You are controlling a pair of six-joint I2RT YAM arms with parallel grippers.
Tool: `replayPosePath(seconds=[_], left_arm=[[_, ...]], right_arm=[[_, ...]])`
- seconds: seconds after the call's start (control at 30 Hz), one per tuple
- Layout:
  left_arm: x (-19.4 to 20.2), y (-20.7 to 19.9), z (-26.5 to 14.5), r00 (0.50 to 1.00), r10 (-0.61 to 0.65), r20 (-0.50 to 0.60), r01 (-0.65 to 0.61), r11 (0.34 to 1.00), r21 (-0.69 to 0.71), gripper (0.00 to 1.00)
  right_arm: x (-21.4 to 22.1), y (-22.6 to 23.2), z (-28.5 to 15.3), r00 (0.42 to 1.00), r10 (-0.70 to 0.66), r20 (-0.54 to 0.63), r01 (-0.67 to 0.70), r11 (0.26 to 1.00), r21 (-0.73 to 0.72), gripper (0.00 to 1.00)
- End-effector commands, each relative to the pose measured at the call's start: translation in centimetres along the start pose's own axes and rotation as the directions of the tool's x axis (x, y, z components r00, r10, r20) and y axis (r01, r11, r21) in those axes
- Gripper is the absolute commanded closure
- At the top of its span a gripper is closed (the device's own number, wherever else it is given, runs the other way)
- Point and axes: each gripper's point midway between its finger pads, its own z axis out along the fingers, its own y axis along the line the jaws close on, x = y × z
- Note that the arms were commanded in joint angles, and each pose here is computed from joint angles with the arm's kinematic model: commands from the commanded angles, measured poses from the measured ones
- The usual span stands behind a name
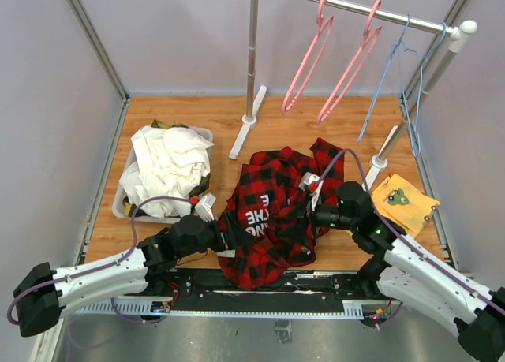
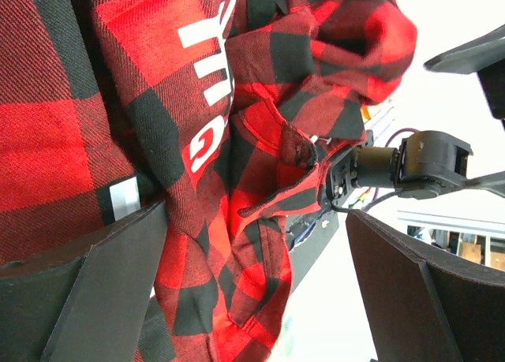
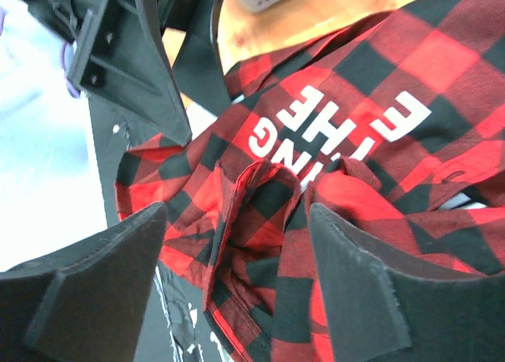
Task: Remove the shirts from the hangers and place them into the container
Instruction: Pick up the shirt from the center of the board.
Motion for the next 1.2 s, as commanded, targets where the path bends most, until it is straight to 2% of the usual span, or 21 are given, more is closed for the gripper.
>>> replayPosePath(seconds=[0.0, 0.1, 0.27, 0.37, 0.53, 0.7, 0.87, 1.1, 1.13, 1.17], left_arm=[[-1.1, -1.9, 0.9, 0.999, 0.022, 0.033, -0.024, 0.999, 0.036, 0.00], [-1.1, -2.0, 2.0, 0.999, 0.040, 0.010, -0.040, 0.999, -0.002, 0.00], [-1.8, -3.3, 4.5, 0.998, 0.062, -0.014, -0.062, 0.997, -0.055, 0.00], [-2.7, -4.1, 5.8, 0.999, 0.052, -0.007, -0.052, 0.993, -0.105, 0.00], [-4.0, -4.5, 8.4, 0.990, 0.139, -0.030, -0.142, 0.960, -0.243, 0.01], [-3.3, -3.9, 11.1, 0.970, 0.220, -0.098, -0.241, 0.917, -0.319, 0.00], [-1.3, -3.1, 13.9, 0.942, 0.284, -0.180, -0.333, 0.866, -0.373, 0.00], [1.7, -0.6, 16.0, 0.872, 0.374, -0.315, -0.483, 0.758, -0.439, 0.00], [2.1, 0.1, 15.9, 0.864, 0.377, -0.333, -0.497, 0.745, -0.445, 0.04], [2.3, 0.9, 15.7, 0.859, 0.379, -0.346, -0.506, 0.733, -0.454, 0.12]], right_arm=[[-2.4, -0.8, -1.7, 0.993, -0.079, 0.090, 0.068, 0.990, 0.122, 0.22], [-3.1, -2.0, -3.0, 0.978, -0.144, 0.154, 0.107, 0.969, 0.225, 0.19], [-4.0, -4.8, -5.4, 0.953, -0.199, 0.230, 0.085, 0.899, 0.429, 0.13], [-4.6, -6.2, -7.3, 0.934, -0.245, 0.261, 0.072, 0.842, 0.535, 0.07], [-4.7, -8.9, -10.9, 0.902, -0.274, 0.334, -0.046, 0.708, 0.705, 0.04], [-4.8, -9.9, -13.2, 0.877, -0.275, 0.395, -0.146, 0.631, 0.762, 0.02], [-4.9, -10.1, -13.5, 0.874, -0.262, 0.410, -0.174, 0.618, 0.766, 0.01], [-4.8, -10.8, -14.5, 0.858, -0.236, 0.456, -0.260, 0.567, 0.781, 0.01], [-4.8, -11.0, -14.9, 0.855, -0.239, 0.461, -0.274, 0.548, 0.791, 0.01], [-4.7, -11.1, -15.1, 0.853, -0.241, 0.463, -0.281, 0.537, 0.795, 0.00]])
